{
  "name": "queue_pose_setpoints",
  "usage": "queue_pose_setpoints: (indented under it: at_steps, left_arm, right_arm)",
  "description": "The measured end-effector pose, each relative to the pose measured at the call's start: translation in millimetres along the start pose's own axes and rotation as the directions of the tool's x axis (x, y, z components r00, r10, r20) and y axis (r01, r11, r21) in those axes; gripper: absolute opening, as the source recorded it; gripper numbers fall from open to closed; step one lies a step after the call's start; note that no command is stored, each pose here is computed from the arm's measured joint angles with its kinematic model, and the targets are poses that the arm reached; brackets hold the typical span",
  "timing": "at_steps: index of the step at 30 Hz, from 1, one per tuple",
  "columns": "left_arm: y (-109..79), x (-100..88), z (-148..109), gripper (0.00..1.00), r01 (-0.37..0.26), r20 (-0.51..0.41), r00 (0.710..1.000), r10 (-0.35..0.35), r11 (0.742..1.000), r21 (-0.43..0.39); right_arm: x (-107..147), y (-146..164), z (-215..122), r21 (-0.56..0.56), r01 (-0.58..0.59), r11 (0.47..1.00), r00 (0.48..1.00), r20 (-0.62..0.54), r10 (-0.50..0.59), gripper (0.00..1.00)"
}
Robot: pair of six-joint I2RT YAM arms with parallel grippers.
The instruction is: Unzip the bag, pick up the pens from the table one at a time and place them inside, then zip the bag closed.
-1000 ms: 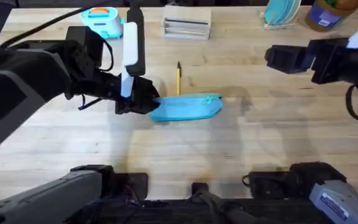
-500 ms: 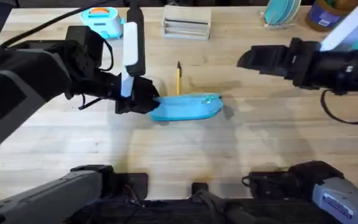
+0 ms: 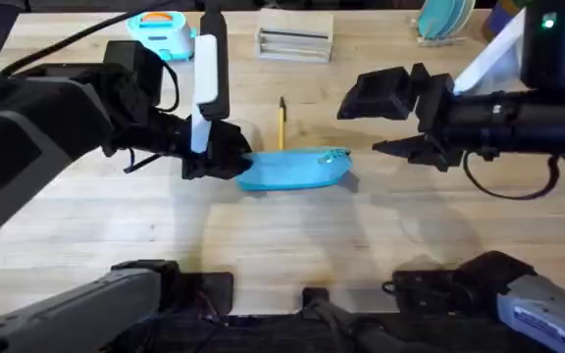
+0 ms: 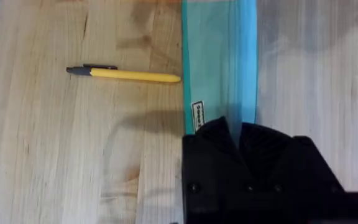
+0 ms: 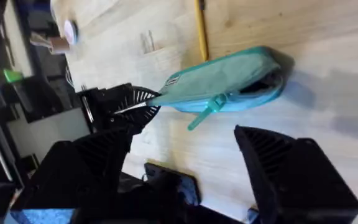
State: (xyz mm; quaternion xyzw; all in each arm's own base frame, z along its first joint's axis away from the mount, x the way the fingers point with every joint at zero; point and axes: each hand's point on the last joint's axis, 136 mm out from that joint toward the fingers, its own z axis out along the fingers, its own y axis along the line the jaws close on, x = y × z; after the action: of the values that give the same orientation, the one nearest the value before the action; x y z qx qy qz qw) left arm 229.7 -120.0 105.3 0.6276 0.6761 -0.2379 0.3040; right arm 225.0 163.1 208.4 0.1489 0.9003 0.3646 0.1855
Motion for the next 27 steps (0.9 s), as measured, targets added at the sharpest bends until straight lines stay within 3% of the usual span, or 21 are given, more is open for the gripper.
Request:
queue_pose_setpoints:
  at_steps: [6,11,13,24,27]
  left_arm:
    - [0.0,0.0,0,0.044,0.000,0.000,1.000,0.000,1.000,0.000]
    - [0.3,0.0,0,0.044,-0.001,0.000,1.000,0.001,1.000,-0.001]
    - [0.3,0.0,0,0.044,-0.001,0.000,1.000,0.001,1.000,-0.001]
    - [0.3,0.0,0,0.043,-0.001,0.000,1.000,0.001,1.000,-0.001]
    - [0.3,0.0,0,0.043,-0.001,0.000,1.000,0.001,1.000,-0.001]
  right_arm:
    - [7,-11,6,0.057,-0.177,0.982,0.983,-0.035,0.180,0.997]
    - [11,-17,15,0.096,-0.258,0.961,0.962,-0.068,0.265,0.997]
    - [21,-28,37,0.173,-0.296,0.939,0.937,-0.137,0.321,0.997]
    - [27,-38,64,0.246,-0.320,0.915,0.912,-0.183,0.368,0.901]
    - [23,-36,72,0.237,-0.324,0.916,0.911,-0.181,0.370,0.787]
